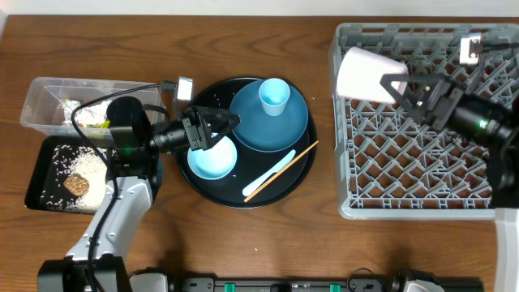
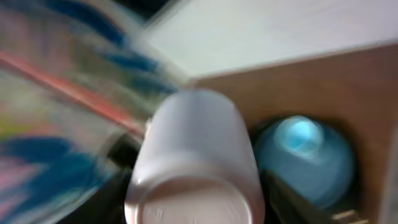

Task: Sort waste into correct bins and load items into the dishwasher rack
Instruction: 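Carry the pink cup with the right gripper over the dish rack, then lower the pink cup upside down into the rack's right side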

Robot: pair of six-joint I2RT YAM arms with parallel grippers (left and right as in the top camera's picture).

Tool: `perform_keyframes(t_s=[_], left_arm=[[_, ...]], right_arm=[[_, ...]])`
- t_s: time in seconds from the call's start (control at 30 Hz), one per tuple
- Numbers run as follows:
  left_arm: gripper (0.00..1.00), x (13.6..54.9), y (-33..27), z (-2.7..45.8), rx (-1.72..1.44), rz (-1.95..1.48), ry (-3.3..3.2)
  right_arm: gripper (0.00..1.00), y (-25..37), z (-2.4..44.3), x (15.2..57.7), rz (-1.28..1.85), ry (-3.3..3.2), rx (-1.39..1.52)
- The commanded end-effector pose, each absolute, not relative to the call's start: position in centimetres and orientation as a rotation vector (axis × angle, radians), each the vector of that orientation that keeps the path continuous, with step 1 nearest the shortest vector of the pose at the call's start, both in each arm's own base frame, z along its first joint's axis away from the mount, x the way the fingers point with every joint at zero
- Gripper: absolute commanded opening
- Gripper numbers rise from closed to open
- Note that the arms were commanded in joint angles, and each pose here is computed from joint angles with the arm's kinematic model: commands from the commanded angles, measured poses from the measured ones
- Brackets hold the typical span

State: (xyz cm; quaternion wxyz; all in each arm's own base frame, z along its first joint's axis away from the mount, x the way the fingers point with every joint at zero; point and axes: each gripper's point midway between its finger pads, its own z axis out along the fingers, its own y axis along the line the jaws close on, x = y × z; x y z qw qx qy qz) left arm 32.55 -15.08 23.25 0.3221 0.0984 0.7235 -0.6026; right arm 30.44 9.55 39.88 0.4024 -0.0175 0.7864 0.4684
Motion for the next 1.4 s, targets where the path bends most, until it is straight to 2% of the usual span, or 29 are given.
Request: perform_keyframes(t_s=[0.0,0.13,0.23,0.67,0.93,1.37], left_arm=[[0.98,32.7,-14.9,23.2,0.266,-1.565,1.893],[0.98,32.7,-14.9,23.2,0.266,-1.565,1.893],[0.98,32.7,-14.9,23.2,0.266,-1.565,1.893],[0.98,32.7,-14.9,23.2,0.266,-1.565,1.893],[0.98,32.7,-14.9,23.2,0.266,-1.565,1.893],[0.98,32.7,-14.9,23.2,0.266,-1.565,1.893]], right_arm=[[0.14,5.2,38.8,31.8,0.595,2.032,-0.117],[0.14,1.1,35.5,30.5,0.256,2.212,-0.008],[0.14,0.1,33.2,29.2,0.182,2.326,0.019],[0.12,0.7,27.8,28.1,0.222,2.554,0.023],[0.11,3.6,25.2,28.9,0.264,2.668,-0.094],[0.08,5.3,21.3,29.7,0.073,2.825,-0.05]])
